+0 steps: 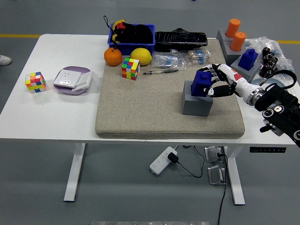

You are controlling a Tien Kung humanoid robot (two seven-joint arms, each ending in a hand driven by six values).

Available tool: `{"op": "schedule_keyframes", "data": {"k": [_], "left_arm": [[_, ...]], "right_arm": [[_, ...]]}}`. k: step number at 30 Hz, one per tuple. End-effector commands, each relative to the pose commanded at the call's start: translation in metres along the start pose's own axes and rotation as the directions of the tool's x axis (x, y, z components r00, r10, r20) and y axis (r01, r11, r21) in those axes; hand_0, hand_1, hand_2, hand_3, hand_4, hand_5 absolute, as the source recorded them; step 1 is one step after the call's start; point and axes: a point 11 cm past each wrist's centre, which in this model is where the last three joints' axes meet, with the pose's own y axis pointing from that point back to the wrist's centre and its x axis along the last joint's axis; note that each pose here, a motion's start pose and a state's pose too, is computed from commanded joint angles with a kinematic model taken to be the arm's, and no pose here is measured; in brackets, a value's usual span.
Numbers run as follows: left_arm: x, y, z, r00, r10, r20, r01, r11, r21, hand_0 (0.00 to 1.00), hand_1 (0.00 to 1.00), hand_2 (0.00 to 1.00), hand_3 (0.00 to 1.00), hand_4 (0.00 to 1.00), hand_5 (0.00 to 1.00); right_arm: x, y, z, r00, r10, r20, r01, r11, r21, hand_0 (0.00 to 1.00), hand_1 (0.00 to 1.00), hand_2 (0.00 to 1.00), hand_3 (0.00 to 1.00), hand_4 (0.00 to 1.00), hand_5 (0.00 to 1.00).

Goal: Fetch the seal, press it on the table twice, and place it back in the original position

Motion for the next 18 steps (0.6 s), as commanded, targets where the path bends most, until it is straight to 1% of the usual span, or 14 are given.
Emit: {"op": "schedule_keyframes", "data": {"k": [6, 12, 17, 18], "left_arm": [[-0.0006, -0.0001, 0.0007, 1.0, -0.001, 0.001, 0.001, 1.0, -0.002, 0.819, 0.799, 0.766, 0.818, 0.778, 0.277], [-0.0005, -0.0003, -0.0023, 1.0, -0.001, -0.001, 0.001, 1.0, 0.005, 0.82, 0.799, 0.766, 0.818, 0.779, 0.277], [-0.0007, -0.0001, 0.0008, 1.0, -0.001, 0.0, 0.001, 1.0, -0.001, 0.82, 0.799, 0.766, 0.818, 0.779, 0.277], [-0.0007, -0.0001, 0.0018, 1.0, -0.001, 0.0, 0.001, 1.0, -0.004, 0.819, 0.8, 0.766, 0.818, 0.779, 0.277]], "right_arm": [[-0.0022, -0.0005, -0.0007, 1.0, -0.006, -0.001, 0.006, 1.0, 0.001, 0.531, 0.403, 0.387, 0.424, 0.556, 0.002], [-0.0035, -0.0006, -0.0008, 1.0, -0.014, -0.006, 0.014, 1.0, -0.003, 0.526, 0.4, 0.384, 0.425, 0.562, 0.002], [-0.0049, -0.0025, -0.0019, 1.0, -0.017, -0.012, 0.017, 1.0, -0.005, 0.526, 0.4, 0.384, 0.425, 0.562, 0.002], [-0.0049, -0.003, -0.0025, 1.0, -0.017, -0.014, 0.017, 1.0, -0.004, 0.548, 0.442, 0.429, 0.467, 0.543, 0.002]]}}
